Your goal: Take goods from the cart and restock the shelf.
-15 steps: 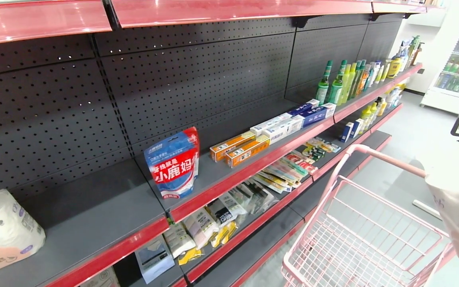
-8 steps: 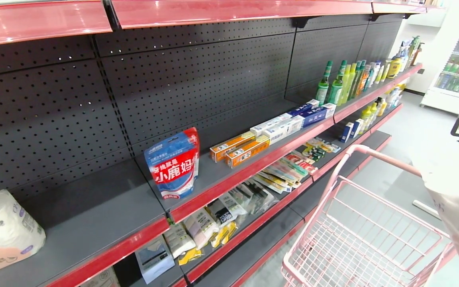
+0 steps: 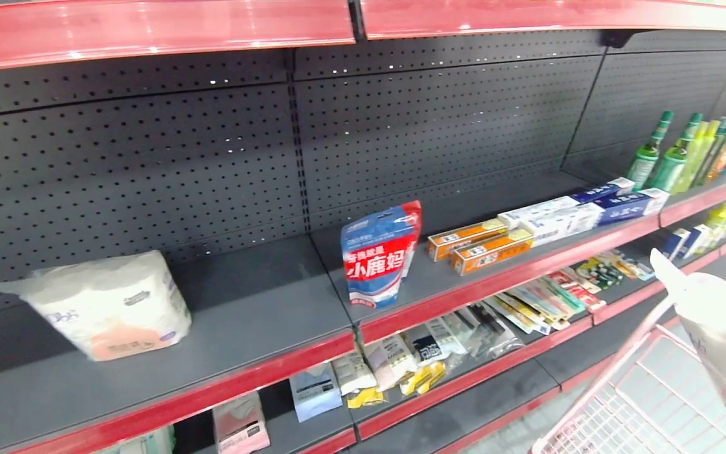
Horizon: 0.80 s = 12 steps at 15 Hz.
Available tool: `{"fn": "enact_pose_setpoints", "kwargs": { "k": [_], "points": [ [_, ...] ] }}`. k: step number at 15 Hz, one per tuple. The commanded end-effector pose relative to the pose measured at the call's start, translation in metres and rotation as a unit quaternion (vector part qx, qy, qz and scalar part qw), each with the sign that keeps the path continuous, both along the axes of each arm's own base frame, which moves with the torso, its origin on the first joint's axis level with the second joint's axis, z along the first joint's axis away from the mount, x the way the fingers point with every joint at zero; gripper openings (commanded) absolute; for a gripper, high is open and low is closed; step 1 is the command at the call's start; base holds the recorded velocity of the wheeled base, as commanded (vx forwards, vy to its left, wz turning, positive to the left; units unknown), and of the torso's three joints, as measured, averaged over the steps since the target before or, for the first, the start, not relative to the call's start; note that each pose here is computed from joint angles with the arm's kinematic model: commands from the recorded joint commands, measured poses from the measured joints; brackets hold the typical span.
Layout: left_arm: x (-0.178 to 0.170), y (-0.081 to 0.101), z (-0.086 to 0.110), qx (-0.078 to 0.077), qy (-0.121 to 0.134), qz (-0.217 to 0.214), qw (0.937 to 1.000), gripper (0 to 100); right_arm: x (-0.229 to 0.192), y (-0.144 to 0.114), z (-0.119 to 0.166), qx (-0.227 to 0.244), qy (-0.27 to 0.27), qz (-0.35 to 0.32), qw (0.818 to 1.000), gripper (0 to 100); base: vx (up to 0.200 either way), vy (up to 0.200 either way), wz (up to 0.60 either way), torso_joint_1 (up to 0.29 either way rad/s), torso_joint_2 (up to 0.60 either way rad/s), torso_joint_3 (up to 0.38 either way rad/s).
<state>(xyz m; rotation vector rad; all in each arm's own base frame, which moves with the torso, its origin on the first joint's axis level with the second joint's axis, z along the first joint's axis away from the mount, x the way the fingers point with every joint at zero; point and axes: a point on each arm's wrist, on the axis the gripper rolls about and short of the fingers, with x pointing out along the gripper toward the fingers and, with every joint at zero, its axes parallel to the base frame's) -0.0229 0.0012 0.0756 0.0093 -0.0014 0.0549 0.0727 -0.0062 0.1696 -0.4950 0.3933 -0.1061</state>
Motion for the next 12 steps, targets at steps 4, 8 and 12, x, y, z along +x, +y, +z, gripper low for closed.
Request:
{"fn": "enact_pose_setpoints", "kwargs": {
  "k": [4, 8, 12],
  "points": [
    [0.0, 0.0, 0.0, 0.0, 0.0, 0.0, 1.0, 100, -0.006, 0.0, -0.005, -0.001, -0.003, 0.001, 1.0, 0, 0.0, 0.0, 0.6, 0.005, 0.0, 0.001],
    [0.0, 0.0, 0.0, 0.0, 0.0, 0.0, 1.0, 100, -0.007, 0.0, -0.006, -0.001, -0.002, 0.0, 1.0, 0, 0.0, 0.0, 0.6, 0.002, 0.0, 0.002],
    [0.0, 0.0, 0.0, 0.0, 0.0, 0.0, 1.0, 100, -0.022, 0.0, -0.008, -0.013, -0.028, -0.005, 1.0, 0, 0.0, 0.0, 0.3, 0.001, 0.0, 0.001]
  ]
}}
